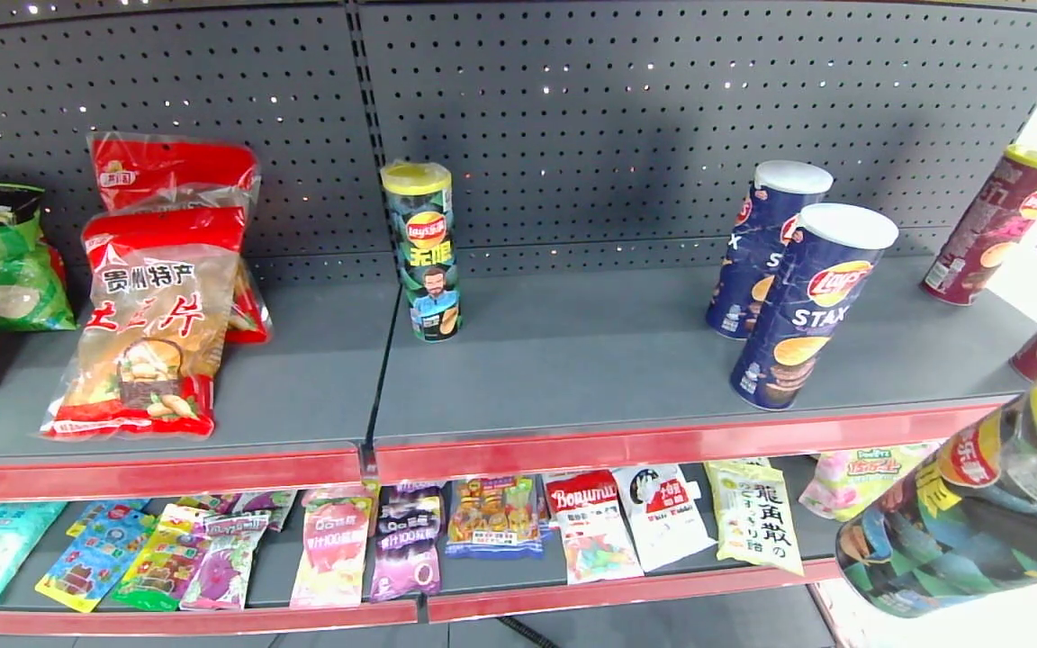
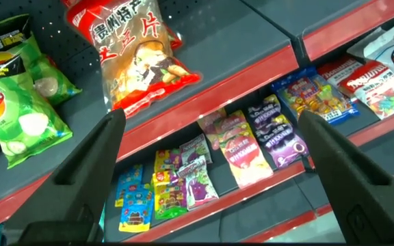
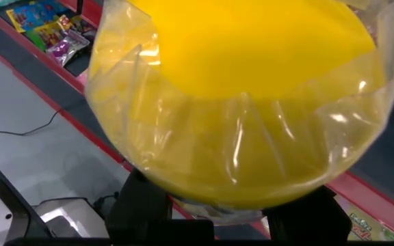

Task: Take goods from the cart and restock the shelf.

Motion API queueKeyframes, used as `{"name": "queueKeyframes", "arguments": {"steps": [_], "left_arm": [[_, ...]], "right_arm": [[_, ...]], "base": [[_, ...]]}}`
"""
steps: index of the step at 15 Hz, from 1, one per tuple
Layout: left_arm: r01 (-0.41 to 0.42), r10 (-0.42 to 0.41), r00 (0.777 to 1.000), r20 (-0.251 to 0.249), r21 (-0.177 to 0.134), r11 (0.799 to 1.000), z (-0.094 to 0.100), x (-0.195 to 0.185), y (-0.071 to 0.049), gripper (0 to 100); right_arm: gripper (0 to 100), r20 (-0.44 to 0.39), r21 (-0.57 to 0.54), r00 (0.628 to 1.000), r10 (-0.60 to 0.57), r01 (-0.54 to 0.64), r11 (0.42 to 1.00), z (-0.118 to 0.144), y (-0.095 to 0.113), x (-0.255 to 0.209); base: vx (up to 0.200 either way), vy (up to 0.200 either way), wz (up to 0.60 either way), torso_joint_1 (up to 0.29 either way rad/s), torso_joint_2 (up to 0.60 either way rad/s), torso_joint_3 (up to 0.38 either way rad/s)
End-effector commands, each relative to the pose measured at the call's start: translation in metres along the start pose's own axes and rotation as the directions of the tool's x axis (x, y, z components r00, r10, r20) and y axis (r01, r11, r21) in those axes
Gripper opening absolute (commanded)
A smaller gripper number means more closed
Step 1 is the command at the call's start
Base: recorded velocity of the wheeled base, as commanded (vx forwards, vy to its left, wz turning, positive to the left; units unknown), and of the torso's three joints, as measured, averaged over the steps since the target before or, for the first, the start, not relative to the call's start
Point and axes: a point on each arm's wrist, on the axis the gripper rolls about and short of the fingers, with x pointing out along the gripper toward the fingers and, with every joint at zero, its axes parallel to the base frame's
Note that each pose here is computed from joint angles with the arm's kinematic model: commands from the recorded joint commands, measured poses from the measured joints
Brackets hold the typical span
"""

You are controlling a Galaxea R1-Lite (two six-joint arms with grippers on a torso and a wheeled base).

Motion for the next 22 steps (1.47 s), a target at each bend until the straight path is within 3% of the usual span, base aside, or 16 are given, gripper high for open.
{"name": "queueKeyframes", "arguments": {"steps": [1,9,15,22], "left_arm": [[0.0,0.0,1.0,-0.001,0.009,1.0,0.002,0.002,0.0,100],[-0.001,0.001,1.0,-0.005,0.014,1.0,0.002,0.002,0.0,100],[0.001,-0.001,1.0,-0.006,0.014,1.0,0.001,0.003,0.0,100],[0.0,0.0,1.0,-0.004,0.014,1.0,0.001,0.002,0.0,100]], "right_arm": [[0,0.011,0.0,1.0,0.012,-0.012,1.0,0.004,-0.001,0.001],[0,-0.008,0.0,0.999,0.034,-0.034,0.999,-0.005,0.002,0.001],[0,-0.013,-0.013,0.999,0.043,-0.043,0.999,-0.007,0.003,0.002],[0,-0.023,-0.031,0.999,0.043,-0.043,0.999,-0.008,0.004,0.002]], "base": [[0.0,0.0,0.0,0.0,0.0,0.0],[0.0,0.0,0.0,0.0,0.0,0.0],[0.0,0.2,0.0,0.007,0.0,0.002],[0.0,0.0,0.0,0.0,0.0,0.0]]}}
